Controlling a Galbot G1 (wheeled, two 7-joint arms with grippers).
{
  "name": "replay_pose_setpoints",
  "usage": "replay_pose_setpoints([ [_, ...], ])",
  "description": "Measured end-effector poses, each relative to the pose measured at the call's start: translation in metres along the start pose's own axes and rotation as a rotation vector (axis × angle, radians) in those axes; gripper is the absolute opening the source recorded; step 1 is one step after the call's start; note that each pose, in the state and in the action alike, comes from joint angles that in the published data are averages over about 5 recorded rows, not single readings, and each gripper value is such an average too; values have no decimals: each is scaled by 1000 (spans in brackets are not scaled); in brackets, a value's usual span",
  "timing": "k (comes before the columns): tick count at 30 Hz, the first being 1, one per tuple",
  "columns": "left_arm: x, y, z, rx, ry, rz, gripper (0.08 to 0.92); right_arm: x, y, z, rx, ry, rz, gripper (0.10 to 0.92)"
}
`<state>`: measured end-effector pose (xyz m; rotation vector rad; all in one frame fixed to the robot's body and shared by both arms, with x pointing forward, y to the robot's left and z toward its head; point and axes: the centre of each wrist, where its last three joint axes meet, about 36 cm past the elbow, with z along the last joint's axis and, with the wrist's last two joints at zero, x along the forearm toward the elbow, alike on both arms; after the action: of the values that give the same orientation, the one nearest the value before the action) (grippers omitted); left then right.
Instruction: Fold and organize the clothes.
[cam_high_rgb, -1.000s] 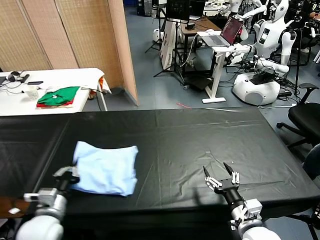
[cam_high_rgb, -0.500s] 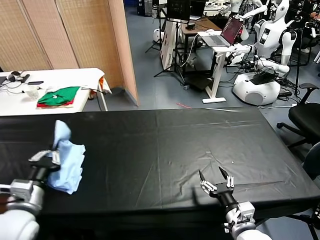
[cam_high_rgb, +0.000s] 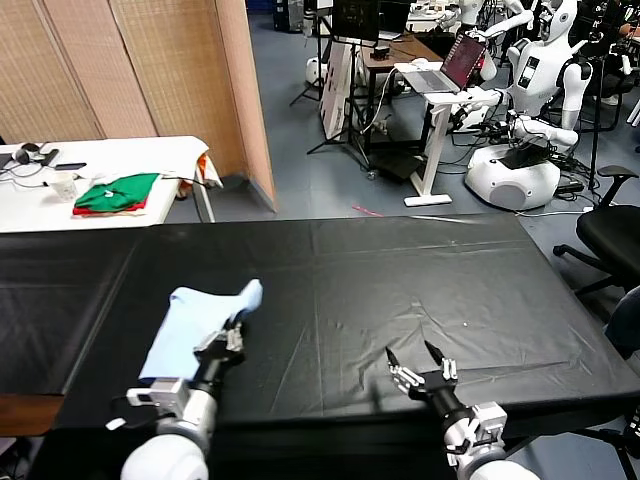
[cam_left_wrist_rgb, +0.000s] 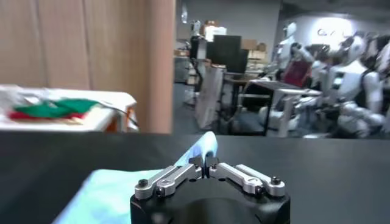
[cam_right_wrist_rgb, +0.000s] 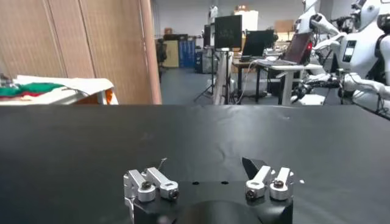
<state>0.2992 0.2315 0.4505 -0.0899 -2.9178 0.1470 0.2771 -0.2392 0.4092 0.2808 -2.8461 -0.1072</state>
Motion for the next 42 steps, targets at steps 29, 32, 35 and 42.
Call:
replay_pose_setpoints([
  [29,3,-22,18,46,-106,6,907,-89,77,-17,-343,260,-381,907],
  [32,4,-20,17,36,-115,-8,907,-96,88,-13,-360,276,-407,895],
  [35,5,-18,15,31,-125,-23,907,-103,98,-8,-376,290,-431,846],
  [42,9,-13,13,18,-145,-54,907,-115,111,3,-398,309,-443,493],
])
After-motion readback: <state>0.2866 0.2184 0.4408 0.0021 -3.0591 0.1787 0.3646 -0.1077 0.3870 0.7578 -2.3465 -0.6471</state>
